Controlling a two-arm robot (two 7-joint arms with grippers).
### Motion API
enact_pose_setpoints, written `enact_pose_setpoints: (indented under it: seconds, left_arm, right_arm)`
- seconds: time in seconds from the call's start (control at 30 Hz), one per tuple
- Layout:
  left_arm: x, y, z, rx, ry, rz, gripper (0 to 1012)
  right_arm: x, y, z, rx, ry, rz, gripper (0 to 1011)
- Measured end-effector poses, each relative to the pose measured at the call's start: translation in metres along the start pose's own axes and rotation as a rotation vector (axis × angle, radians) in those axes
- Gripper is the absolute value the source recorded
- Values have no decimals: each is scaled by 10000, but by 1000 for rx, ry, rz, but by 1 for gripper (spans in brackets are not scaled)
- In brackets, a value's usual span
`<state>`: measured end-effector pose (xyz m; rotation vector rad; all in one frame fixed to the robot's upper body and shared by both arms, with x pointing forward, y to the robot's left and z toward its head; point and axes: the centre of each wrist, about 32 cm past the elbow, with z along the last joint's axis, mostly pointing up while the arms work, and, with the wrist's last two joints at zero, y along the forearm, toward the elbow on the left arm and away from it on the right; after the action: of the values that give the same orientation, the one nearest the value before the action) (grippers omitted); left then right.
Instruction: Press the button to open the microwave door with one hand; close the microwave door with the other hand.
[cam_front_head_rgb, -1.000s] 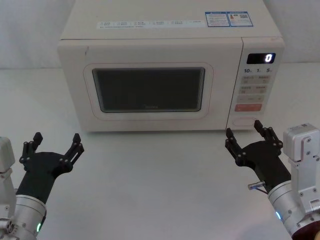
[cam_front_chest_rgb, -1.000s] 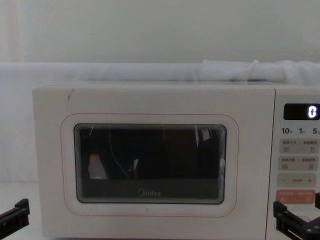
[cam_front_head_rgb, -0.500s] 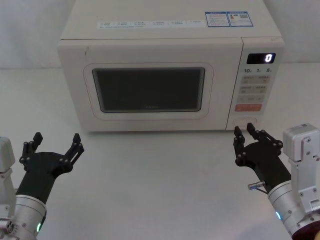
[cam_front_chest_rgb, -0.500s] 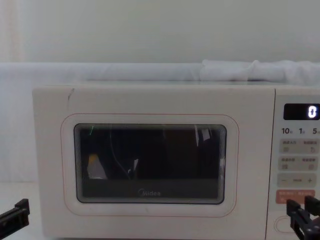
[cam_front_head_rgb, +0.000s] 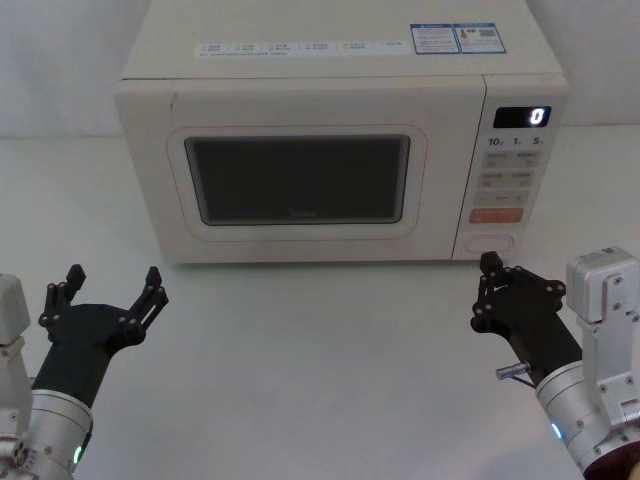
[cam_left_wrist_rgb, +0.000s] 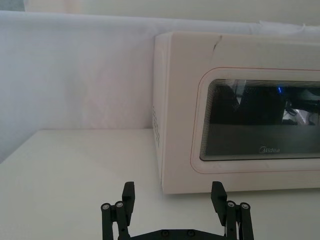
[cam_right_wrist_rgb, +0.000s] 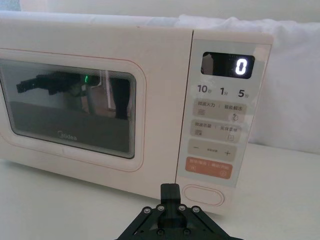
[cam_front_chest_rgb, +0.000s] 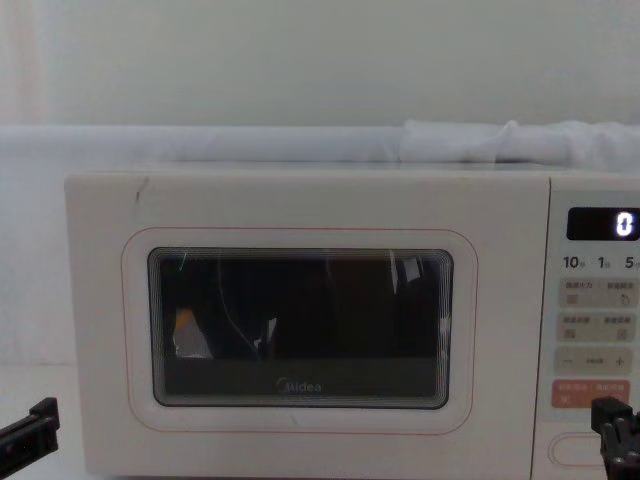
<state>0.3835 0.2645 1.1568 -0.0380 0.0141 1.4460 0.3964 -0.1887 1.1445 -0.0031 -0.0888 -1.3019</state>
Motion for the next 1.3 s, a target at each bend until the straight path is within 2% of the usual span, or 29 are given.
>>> enact_pose_setpoints:
  seconds: [0.13,0.43,0.77,0.83,0.97,1.3]
  left_arm:
    - [0,0,0,0,0,0,1001]
    - [0,0,0,0,0,0,1001]
    - [0,0,0,0,0,0,1001]
    - [0,0,0,0,0,0,1001]
    - [0,0,0,0,0,0,1001]
    - [0,0,0,0,0,0,1001]
  right_arm:
    - [3,1,1,1,0,-1,0]
    - [105,-2,7,4,2,-11,0]
    - [294,8,-77,-64,23,2,0]
    - [357,35,-83,-77,32,6,0]
    - [414,89,-74,-87,53,15,0]
    - [475,280,-103,-123,99,51,0]
